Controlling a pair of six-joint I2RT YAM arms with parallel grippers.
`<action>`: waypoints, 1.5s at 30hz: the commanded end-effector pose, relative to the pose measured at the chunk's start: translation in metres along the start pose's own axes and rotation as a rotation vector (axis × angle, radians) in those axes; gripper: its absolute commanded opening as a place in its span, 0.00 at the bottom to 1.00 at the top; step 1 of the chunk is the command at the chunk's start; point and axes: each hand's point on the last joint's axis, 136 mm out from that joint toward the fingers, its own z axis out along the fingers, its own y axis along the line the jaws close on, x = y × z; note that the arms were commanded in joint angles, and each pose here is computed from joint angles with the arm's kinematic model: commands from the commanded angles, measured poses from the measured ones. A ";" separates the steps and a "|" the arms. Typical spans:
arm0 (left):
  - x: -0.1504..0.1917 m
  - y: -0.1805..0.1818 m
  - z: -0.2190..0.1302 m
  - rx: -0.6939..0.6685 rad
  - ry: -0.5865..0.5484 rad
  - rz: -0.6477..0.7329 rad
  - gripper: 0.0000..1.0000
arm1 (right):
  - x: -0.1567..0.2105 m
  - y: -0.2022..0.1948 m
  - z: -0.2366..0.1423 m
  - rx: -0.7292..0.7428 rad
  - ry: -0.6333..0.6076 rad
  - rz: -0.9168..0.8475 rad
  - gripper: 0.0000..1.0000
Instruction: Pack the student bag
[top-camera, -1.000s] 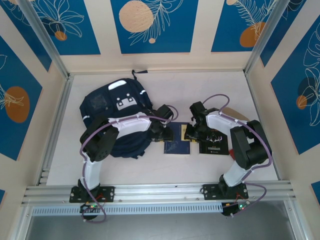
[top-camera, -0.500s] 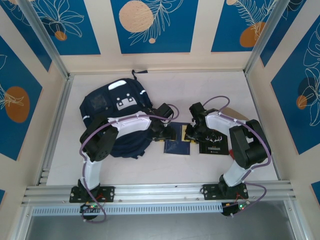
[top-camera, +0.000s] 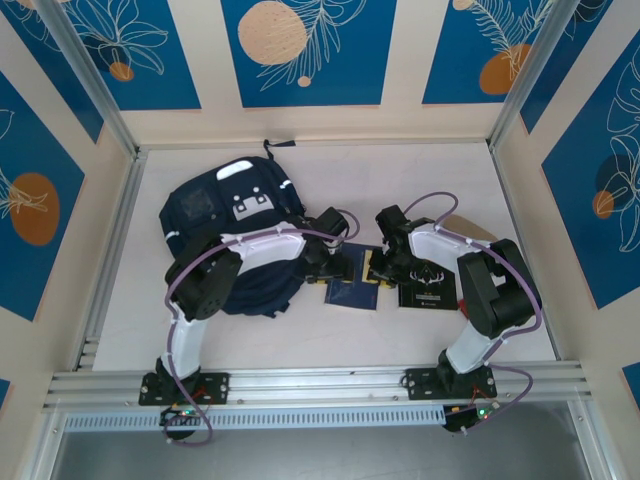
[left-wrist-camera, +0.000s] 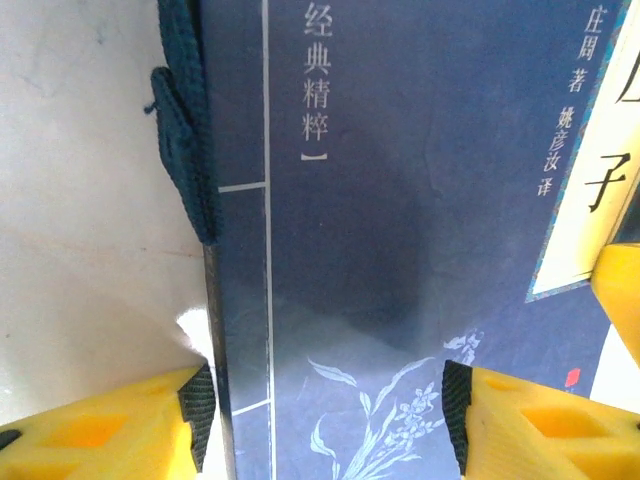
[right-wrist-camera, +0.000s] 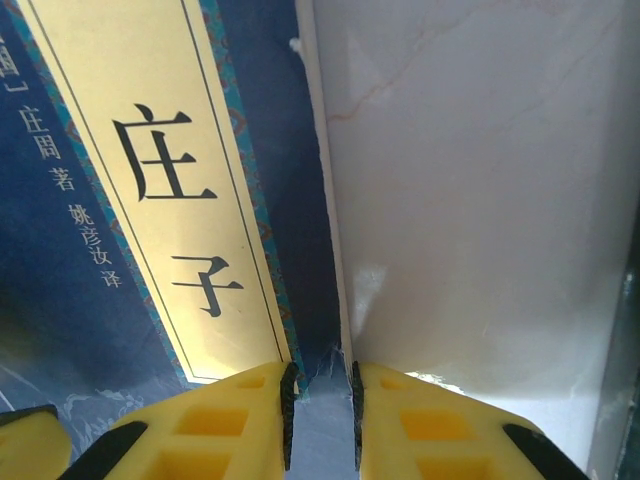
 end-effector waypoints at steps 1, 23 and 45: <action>0.002 -0.031 0.000 0.145 0.048 0.014 0.59 | 0.020 -0.011 0.021 0.038 0.083 0.028 0.24; 0.004 -0.085 -0.054 0.395 0.008 -0.008 0.34 | 0.025 -0.008 0.021 -0.003 0.071 0.035 0.25; -0.029 -0.050 -0.149 0.291 -0.272 -0.005 0.00 | 0.005 0.052 -0.099 -0.375 -0.151 -0.017 0.73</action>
